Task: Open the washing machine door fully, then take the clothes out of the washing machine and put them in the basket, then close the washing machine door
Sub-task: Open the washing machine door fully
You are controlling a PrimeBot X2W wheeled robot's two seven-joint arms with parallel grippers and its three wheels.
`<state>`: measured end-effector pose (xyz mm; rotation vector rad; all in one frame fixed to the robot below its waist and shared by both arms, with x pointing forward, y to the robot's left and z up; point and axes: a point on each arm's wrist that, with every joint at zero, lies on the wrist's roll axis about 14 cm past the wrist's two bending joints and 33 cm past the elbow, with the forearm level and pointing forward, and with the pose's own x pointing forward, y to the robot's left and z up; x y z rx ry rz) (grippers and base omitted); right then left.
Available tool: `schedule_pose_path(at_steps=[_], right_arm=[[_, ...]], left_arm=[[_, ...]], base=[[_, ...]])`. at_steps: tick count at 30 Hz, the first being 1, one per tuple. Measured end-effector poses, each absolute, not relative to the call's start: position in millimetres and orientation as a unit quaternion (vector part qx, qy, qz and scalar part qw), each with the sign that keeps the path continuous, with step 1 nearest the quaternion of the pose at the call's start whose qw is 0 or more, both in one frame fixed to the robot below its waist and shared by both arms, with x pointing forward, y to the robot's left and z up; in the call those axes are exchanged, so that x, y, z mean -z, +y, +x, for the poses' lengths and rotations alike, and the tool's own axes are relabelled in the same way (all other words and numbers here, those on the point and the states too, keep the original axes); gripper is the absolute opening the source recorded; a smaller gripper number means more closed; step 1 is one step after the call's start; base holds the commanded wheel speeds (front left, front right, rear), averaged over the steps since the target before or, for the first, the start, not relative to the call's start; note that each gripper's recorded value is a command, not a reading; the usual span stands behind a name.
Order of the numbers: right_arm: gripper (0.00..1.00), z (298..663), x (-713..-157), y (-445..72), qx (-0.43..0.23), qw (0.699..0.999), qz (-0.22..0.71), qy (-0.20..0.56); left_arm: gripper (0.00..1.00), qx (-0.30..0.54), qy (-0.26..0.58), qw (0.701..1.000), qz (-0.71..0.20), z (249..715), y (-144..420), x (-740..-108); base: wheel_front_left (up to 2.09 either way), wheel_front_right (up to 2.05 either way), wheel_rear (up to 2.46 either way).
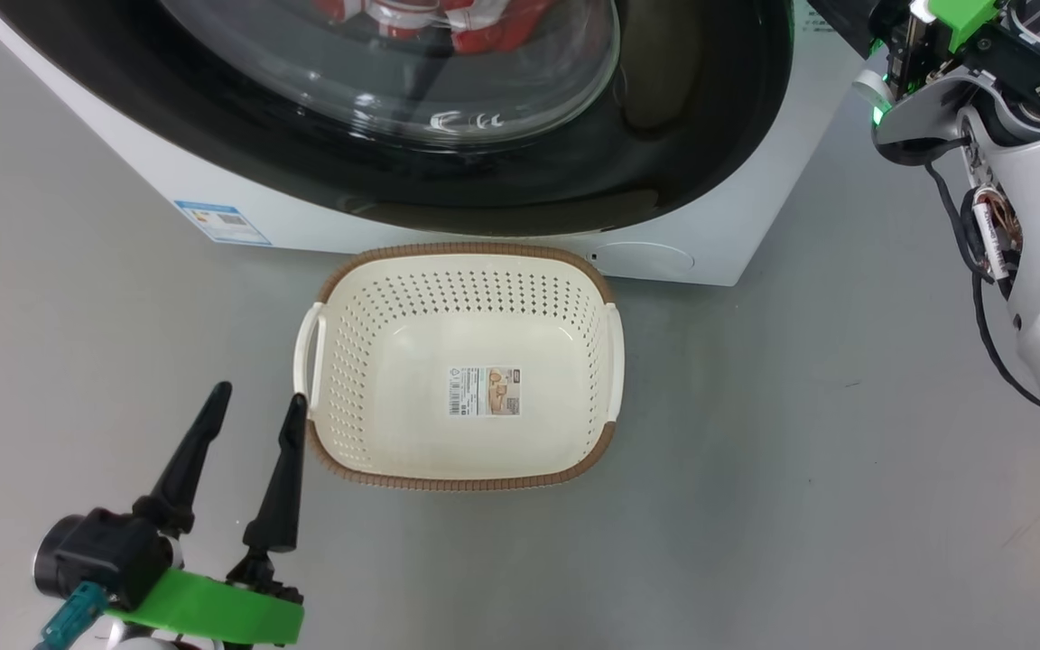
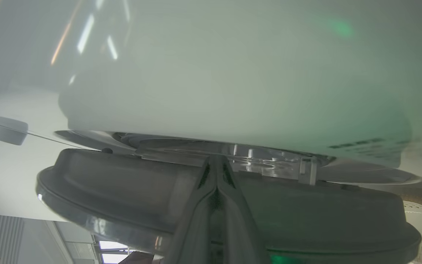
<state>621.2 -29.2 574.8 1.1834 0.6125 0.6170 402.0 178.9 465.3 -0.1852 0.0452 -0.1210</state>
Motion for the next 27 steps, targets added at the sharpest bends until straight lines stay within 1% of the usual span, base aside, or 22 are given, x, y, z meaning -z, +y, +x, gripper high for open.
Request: schedule_pose_path(at_steps=[6, 10, 15, 16, 27], right_arm=[[0.0, 615, -573, -23, -0.294, 0.739, 0.526, 0.299], [0.0, 604, -574, -17, -0.312, 0.741, 0.506, 0.311], [0.0, 580, -568, -9, -0.33, 0.735, 0.491, 0.332], [0.0, 580, -568, -9, -0.33, 0.735, 0.491, 0.332], [0.0, 519, -561, 10, -0.385, 0.72, 0.443, 0.37]], left_arm=[[1.0, 0.061, 0.014, 0.994, -0.094, 405, 178, -470], [1.0, 0.064, 0.009, 0.993, -0.097, 403, 175, -474], [1.0, 0.067, -0.002, 0.993, -0.097, 400, 172, -483], [1.0, 0.067, -0.002, 0.993, -0.097, 400, 172, -483], [1.0, 0.069, -0.01, 0.993, -0.098, 380, 168, -491]], base=[[0.0, 0.0, 0.0], [0.0, 0.0, 0.0], [0.0, 0.0, 0.0], [0.0, 0.0, 0.0], [0.0, 0.0, 0.0]])
